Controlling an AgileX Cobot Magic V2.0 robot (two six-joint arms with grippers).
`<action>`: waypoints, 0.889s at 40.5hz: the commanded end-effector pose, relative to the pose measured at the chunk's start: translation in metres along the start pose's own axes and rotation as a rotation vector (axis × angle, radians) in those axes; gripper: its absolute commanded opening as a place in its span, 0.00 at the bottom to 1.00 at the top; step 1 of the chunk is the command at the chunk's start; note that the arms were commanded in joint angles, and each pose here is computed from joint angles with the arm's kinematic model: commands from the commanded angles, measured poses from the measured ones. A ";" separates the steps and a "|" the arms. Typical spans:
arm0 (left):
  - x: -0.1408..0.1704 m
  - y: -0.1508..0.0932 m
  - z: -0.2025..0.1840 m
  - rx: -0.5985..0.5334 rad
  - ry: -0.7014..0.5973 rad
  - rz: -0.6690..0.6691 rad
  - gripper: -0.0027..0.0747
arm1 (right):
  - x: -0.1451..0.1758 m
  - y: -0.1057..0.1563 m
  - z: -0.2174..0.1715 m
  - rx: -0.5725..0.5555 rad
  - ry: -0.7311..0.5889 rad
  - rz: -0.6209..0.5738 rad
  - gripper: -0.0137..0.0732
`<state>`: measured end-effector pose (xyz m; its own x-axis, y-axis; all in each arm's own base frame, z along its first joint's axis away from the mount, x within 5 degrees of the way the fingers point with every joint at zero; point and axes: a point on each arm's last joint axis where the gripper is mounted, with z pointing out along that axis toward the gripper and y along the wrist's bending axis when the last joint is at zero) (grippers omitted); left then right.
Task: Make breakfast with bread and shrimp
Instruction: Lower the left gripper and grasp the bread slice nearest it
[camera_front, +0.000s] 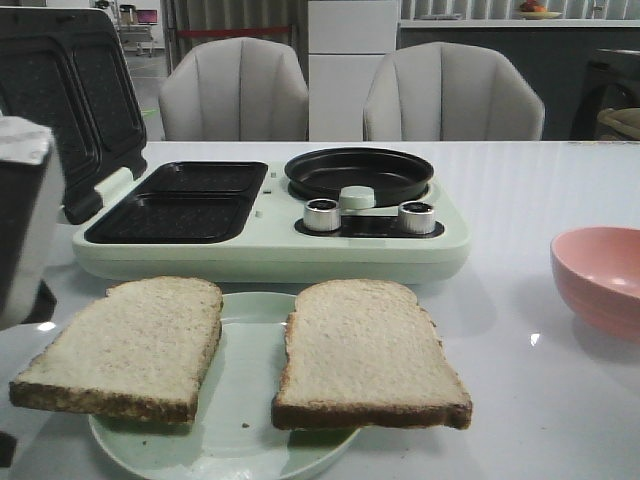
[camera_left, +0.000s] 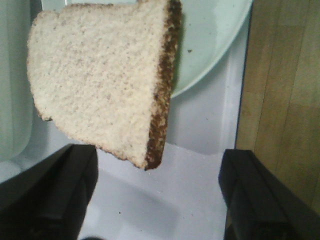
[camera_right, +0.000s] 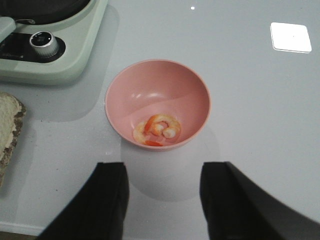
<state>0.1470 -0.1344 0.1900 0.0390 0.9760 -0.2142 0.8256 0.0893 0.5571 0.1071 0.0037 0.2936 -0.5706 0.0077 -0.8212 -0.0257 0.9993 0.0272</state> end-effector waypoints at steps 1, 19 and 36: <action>-0.016 0.013 0.002 -0.051 -0.043 -0.030 0.63 | -0.014 0.000 -0.003 0.002 -0.092 -0.004 0.68; -0.016 0.014 0.029 -0.080 0.073 0.029 0.60 | -0.014 0.000 -0.003 0.002 -0.092 -0.004 0.68; -0.019 0.018 0.028 -0.128 0.041 -0.010 0.58 | -0.014 0.000 -0.003 0.002 -0.092 -0.004 0.68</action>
<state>0.1743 -0.1510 0.1696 -0.0192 0.9882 -0.1517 0.7723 0.1111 0.6254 0.1071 0.0037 0.2936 -0.5706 0.0077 -0.8212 -0.0257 0.9993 0.0272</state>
